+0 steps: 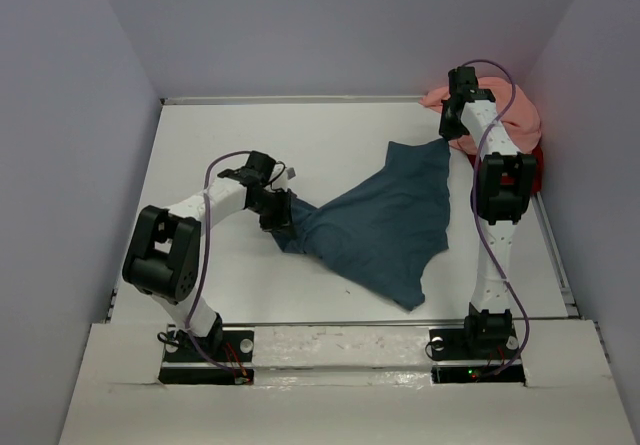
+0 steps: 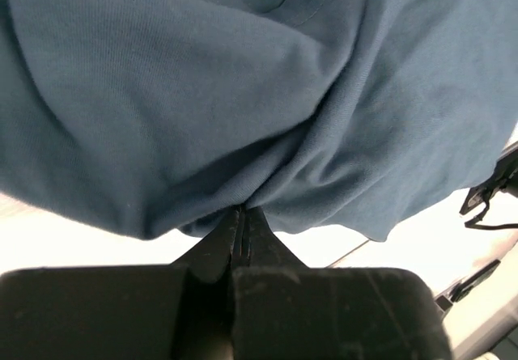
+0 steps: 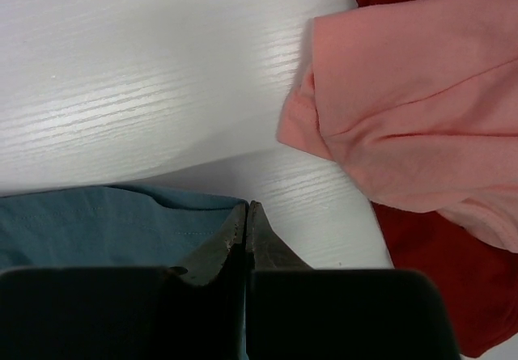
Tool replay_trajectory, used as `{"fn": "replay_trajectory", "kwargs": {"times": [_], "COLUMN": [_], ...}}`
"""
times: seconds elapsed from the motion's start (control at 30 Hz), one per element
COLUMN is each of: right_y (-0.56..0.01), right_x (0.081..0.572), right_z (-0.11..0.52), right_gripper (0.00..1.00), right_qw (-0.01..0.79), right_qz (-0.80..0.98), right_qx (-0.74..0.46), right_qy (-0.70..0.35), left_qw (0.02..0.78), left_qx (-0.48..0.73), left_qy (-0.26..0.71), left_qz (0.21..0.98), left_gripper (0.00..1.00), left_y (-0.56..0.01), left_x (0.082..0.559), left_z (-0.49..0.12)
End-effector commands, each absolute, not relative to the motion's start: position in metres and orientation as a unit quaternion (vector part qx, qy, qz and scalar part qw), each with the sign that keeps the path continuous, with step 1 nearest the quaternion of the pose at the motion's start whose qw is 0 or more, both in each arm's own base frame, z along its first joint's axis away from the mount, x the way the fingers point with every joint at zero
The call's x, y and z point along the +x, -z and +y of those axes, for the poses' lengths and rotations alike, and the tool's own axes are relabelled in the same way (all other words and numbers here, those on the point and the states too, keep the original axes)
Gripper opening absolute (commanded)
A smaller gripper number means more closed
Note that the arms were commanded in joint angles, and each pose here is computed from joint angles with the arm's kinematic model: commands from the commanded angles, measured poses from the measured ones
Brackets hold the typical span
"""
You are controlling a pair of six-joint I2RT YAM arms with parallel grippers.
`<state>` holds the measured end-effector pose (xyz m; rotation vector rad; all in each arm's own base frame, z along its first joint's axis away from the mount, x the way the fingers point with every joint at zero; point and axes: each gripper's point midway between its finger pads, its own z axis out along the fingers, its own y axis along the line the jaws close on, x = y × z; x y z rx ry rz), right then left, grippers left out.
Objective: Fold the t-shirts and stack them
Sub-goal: Flatten out the tshirt
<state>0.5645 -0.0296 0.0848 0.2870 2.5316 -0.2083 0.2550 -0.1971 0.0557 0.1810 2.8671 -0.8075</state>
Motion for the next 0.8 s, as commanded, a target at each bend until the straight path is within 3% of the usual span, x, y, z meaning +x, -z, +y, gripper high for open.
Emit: {"fn": "replay_trajectory", "kwargs": {"times": [0.0,0.1,0.3,0.5,0.67,0.77], "right_y": [-0.135,-0.142,-0.23,-0.3,-0.35,-0.383], "right_x": [0.571,0.568,0.565,0.53,0.494,0.47], "right_z": [-0.027,-0.016,0.022,0.062,0.076,0.089], "right_gripper": [0.0,0.0,0.0,0.0,0.0,0.0], "right_qw": [0.345,0.346,0.403,0.421,0.456,0.47], "right_qz": [0.929,0.93,0.904,0.88,0.853,0.833], "right_qx": [0.117,0.118,0.111,0.092,0.07,0.055], "right_qy": [0.06,0.027,-0.087,-0.201,-0.245,-0.287], "left_qw": [0.128,0.151,0.217,0.317,0.318,0.326], "left_qx": [0.082,0.077,0.033,-0.044,-0.074,-0.094], "left_qy": [0.268,0.251,0.224,0.252,0.286,0.252], "left_qz": [0.951,0.953,0.949,0.913,0.901,0.906], "left_gripper": [0.0,0.0,0.0,0.03,0.05,0.05], "left_y": [-0.104,-0.128,-0.168,-0.219,-0.23,-0.228], "left_x": [0.273,0.283,0.323,0.354,0.35,0.348], "left_z": [-0.199,-0.195,-0.186,-0.188,-0.196,-0.182]}}
